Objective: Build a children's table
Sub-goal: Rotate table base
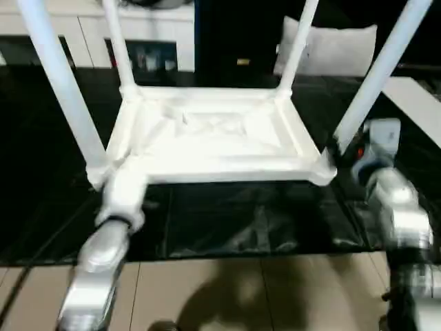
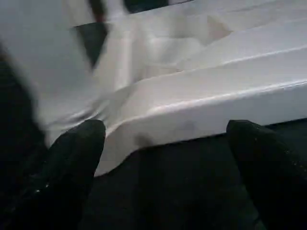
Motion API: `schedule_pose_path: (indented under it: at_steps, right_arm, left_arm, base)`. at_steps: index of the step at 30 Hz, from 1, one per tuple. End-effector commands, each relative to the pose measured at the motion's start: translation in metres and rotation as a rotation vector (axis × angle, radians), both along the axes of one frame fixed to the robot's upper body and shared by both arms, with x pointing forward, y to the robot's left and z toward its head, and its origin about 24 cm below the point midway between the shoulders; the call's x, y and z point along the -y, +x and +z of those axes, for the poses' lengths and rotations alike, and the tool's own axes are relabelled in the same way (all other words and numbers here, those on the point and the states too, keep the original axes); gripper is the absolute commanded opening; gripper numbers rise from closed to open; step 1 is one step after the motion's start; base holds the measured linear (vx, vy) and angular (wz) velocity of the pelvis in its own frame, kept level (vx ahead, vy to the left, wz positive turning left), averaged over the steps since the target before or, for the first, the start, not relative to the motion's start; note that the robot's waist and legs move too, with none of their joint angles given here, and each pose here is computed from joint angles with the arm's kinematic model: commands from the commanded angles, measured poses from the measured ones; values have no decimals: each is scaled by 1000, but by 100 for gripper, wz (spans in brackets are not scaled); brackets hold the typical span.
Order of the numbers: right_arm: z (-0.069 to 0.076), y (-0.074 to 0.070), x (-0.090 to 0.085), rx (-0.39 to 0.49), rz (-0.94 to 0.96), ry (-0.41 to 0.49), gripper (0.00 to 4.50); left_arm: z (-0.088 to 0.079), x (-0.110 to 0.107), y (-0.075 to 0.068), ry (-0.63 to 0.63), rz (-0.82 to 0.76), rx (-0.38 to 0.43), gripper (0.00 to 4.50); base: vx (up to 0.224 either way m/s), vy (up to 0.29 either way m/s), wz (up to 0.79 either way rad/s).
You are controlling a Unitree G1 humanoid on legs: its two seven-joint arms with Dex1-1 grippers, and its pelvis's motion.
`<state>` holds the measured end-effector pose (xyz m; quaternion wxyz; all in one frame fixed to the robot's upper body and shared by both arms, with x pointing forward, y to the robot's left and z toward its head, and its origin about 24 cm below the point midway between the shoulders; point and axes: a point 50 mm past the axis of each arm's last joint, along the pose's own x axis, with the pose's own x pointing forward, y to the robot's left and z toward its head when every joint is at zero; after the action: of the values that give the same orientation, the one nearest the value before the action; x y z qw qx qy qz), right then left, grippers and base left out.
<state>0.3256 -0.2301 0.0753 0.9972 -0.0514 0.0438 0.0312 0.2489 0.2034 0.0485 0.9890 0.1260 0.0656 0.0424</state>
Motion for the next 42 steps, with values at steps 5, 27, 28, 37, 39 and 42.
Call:
schedule_pose_path:
  at_steps: [5, 27, 28, 37, 39, 42]
  right_arm:
    - [7, -36, -34, -38, 112, -2, 450]
    - [-15, -24, -90, -268, 336, 81, 450]
    - [-15, -24, -90, -268, 336, 81, 450]
    - [-21, -29, -91, -291, 382, 71, 450]
    - [-24, -28, -92, -306, 388, 84, 450]
    - [-32, -26, -90, -341, 390, 104, 450]
  left_arm:
    - [12, -2, -25, -40, 131, 99, 444]
    - [36, -45, 48, -157, 117, 121, 444]
    - [36, -45, 48, -157, 117, 121, 444]
    - [41, -51, 77, -135, -35, 72, 444]
    - [41, -53, 83, -156, -39, 68, 444]
    - [41, -51, 92, -209, -71, 60, 444]
  base:
    - [0, 0, 0]
    - [0, 0, 0]
    - [0, 0, 0]
    - [0, 0, 0]
    - [0, 0, 0]
    - [0, 0, 0]
